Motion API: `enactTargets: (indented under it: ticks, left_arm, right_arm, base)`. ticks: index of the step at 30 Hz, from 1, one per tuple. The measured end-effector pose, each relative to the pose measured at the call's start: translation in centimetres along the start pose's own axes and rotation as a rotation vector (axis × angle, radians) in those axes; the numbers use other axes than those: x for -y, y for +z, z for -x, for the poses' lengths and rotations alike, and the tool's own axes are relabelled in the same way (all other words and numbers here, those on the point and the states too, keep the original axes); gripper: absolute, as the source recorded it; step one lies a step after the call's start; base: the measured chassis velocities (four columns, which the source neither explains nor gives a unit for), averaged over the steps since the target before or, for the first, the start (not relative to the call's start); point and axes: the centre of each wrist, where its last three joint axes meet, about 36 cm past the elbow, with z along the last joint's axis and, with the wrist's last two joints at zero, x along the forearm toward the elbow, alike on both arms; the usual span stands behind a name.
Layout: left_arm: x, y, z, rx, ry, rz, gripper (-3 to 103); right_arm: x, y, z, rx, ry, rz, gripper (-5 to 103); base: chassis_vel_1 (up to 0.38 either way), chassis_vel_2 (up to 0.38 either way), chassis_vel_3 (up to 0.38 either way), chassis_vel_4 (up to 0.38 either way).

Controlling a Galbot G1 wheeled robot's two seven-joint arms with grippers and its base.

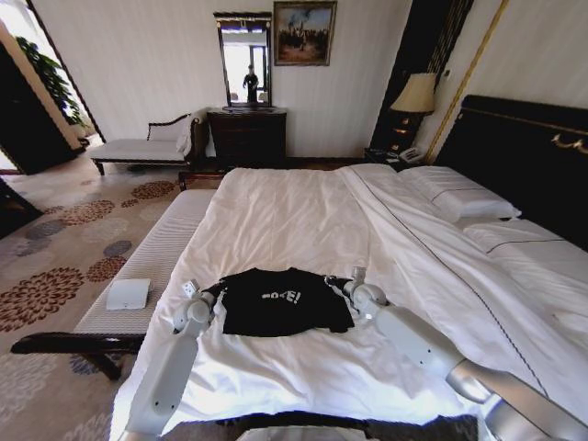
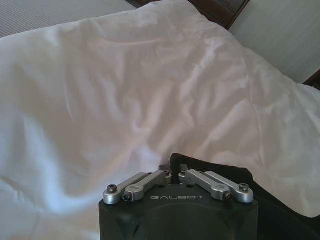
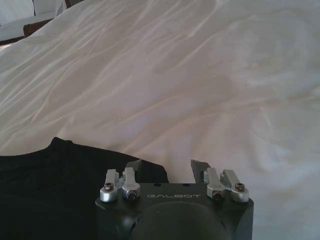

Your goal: Fold the clothes on the bed.

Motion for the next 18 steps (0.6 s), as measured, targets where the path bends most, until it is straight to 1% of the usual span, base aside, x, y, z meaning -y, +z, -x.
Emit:
enactTargets:
  ticks: [1,2,3,5,6,7,8,12,14,18]
  left_arm:
    - [0.0,0.0,0.0,0.000,-0.001,0.000,0]
    - [-0.1,0.0,0.0,0.001,-0.001,0.001,0]
    - [-0.1,0.0,0.0,0.001,-0.003,0.001,0]
    - [-0.1,0.0,0.0,0.002,-0.003,0.001,0]
    - [-0.2,0.0,0.0,0.002,-0.005,0.001,0]
    - [-0.2,0.0,0.0,0.002,-0.007,0.001,0]
    - [-0.2,0.0,0.0,0.002,-0.007,0.001,0]
    - [-0.3,0.1,0.2,0.000,-0.010,0.000,0]
    - [-0.3,0.2,0.2,0.000,-0.011,-0.001,0]
    - [-0.3,0.2,0.4,0.002,-0.014,-0.001,0]
  right_arm:
    - [0.0,0.1,0.0,-0.004,-0.002,-0.002,52]
    - [-0.1,0.3,-0.1,-0.008,-0.006,-0.004,63]
    - [-0.1,0.4,-0.1,-0.012,-0.010,-0.006,72]
    - [0.0,0.6,-0.2,-0.016,-0.013,-0.008,72]
    - [0.1,0.7,-0.2,-0.021,-0.016,-0.012,70]
    - [0.2,0.9,-0.3,-0.028,-0.020,-0.019,65]
    - [0.2,0.9,-0.3,-0.028,-0.020,-0.019,65]
    - [0.5,1.2,-0.5,-0.036,-0.039,-0.028,43]
    - [0.5,1.2,-0.5,-0.036,-0.044,-0.028,43]
    - [0.7,1.2,-0.6,-0.028,-0.053,-0.031,21]
  base:
    - [0.000,0.000,0.000,0.000]
    - [0.000,0.000,0.000,0.000]
    - [0.000,0.000,0.000,0.000]
    - [0.000,0.000,0.000,0.000]
    - [0.000,0.000,0.000,0.000]
    - [0.000,0.000,0.000,0.000]
    - [0.000,0.000,0.000,0.000]
    - [0.000,0.000,0.000,0.000]
    - [0.000,0.000,0.000,0.000]
    - [0.000,0.000,0.000,0.000]
